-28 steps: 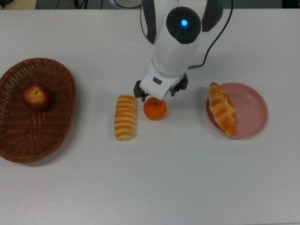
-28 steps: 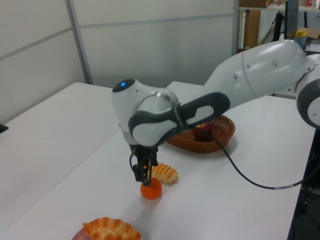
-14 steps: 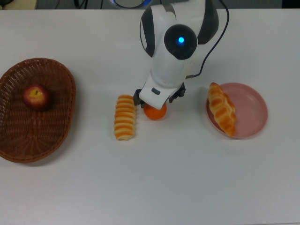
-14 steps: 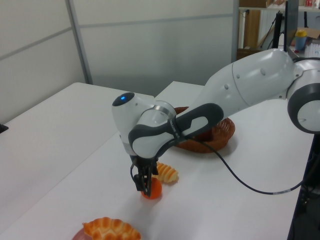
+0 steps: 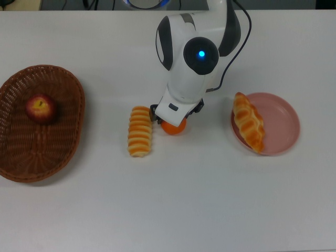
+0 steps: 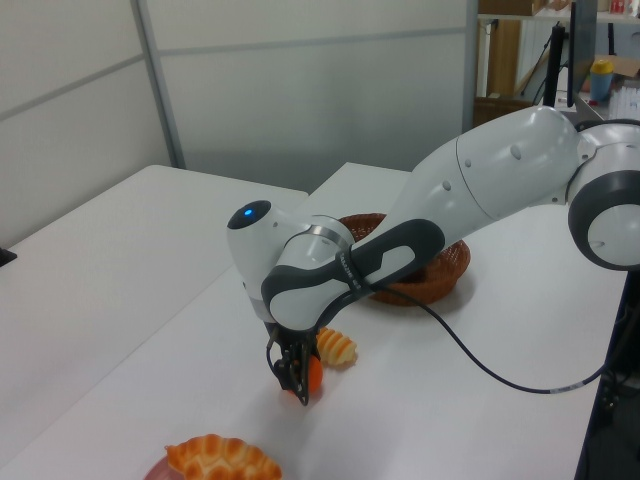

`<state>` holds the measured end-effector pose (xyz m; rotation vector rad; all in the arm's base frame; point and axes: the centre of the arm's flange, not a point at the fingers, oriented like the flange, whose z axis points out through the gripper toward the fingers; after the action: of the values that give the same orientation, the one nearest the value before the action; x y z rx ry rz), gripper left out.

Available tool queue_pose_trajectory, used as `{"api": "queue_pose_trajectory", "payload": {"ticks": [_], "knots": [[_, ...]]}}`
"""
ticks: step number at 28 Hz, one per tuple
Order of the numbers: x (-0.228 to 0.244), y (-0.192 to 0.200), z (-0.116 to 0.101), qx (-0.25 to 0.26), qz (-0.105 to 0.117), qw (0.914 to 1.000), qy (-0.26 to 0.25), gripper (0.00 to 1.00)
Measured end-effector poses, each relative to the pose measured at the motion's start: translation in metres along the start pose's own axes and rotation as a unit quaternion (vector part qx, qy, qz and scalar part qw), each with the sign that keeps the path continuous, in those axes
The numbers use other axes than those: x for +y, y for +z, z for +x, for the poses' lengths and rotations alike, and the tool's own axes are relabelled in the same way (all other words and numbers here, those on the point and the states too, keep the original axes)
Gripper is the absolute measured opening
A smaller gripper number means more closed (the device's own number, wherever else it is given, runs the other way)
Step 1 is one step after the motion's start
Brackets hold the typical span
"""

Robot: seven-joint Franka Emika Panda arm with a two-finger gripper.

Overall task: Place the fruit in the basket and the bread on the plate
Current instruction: 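Carry the orange to the basket and release beside the apple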

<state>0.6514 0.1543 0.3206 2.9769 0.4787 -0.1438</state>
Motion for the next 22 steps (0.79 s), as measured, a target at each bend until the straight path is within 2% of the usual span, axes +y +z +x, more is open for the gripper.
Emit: {"api": "queue_pose_trajectory", "payload": {"ticks": [2, 7, 8, 13, 16, 22], "knots": [[0.003, -0.010, 0.001, 0.009, -0.001, 1.0000, 0.003, 0.82], [0.035, -0.062, -0.004, 0.045, 0.001, 0.9985, 0.030, 0.82], [0.051, -0.080, -0.009, 0.054, 0.003, 0.9976, 0.043, 0.82], [0.123, -0.124, -0.034, 0.081, 0.003, 0.9919, 0.099, 0.82], [0.168, -0.125, -0.049, 0.082, 0.002, 0.9882, 0.129, 0.82], [0.268, -0.090, -0.073, 0.101, -0.007, 0.9813, 0.164, 0.82]]}}
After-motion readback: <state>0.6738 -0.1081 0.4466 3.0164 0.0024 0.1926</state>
